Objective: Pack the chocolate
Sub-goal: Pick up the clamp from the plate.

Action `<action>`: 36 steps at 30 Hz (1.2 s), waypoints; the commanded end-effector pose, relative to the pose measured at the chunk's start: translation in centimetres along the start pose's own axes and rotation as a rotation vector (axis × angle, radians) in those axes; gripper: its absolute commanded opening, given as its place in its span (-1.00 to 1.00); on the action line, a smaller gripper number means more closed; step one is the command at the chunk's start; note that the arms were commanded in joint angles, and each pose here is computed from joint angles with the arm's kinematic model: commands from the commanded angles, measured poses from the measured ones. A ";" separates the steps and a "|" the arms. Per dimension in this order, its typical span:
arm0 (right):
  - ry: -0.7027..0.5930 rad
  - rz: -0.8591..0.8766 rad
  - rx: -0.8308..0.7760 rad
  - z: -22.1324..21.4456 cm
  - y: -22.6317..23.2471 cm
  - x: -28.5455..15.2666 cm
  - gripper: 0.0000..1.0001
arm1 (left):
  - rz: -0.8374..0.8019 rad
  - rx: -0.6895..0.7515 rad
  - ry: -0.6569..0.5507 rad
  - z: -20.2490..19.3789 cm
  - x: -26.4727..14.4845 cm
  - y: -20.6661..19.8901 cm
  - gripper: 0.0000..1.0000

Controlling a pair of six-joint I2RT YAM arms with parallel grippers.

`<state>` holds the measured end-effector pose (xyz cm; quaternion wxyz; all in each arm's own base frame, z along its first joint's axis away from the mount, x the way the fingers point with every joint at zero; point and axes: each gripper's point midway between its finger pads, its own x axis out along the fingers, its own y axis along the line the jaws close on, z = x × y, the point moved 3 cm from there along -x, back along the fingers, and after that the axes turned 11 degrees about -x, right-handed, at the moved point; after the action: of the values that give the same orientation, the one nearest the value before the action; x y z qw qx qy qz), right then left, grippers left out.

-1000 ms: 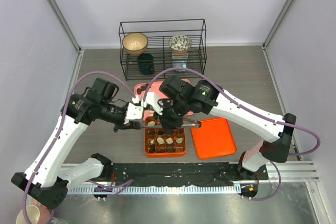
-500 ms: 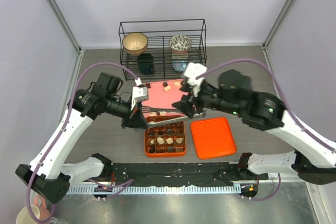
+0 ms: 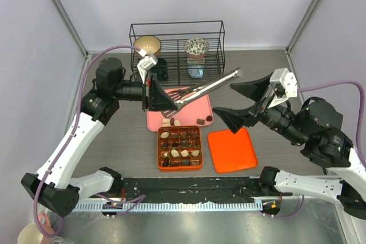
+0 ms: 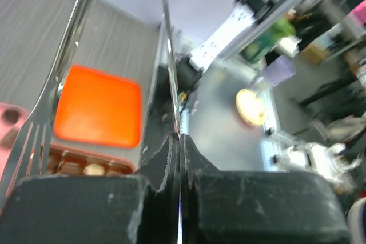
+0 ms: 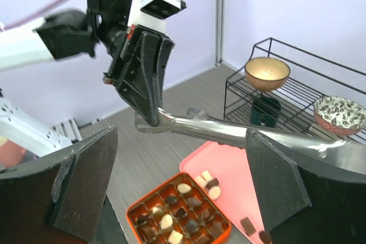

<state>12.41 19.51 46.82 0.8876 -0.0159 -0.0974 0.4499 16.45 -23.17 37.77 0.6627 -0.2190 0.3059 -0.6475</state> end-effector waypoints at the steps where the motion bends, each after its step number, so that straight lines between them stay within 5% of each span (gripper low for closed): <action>1: -0.065 -0.016 0.071 1.2 0.1 1.3 0.96 | -0.166 -0.022 -0.150 3.4 -1.1 -4.1 -1.00; 12: 0.077 0.090 0.153 -3.2 -1.2 8.2 0.99 | -0.083 -0.014 -0.354 5.9 -6.6 -3.6 -1.00; 17: -0.079 0.145 0.302 -3.1 -5.4 9.6 0.99 | -0.023 -0.004 -0.393 5.1 -7.7 -2.5 -1.00; 22: -0.200 0.236 0.251 -0.8 -5.8 10.7 0.99 | 0.016 0.033 -0.389 4.2 -7.7 -1.9 -1.00; 30: -0.268 0.437 0.277 0.6 -5.2 11.5 0.99 | 0.049 0.037 -0.360 3.2 -7.6 -1.1 -1.00; 36: -0.239 0.429 0.291 -0.6 -6.0 12.5 0.99 | 0.031 0.022 -0.329 2.5 -7.5 -1.3 -1.00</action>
<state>25.62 26.27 46.26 0.7714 0.1543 -0.0860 0.6113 18.57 -16.18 41.25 0.7184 -0.3308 0.1955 -0.5799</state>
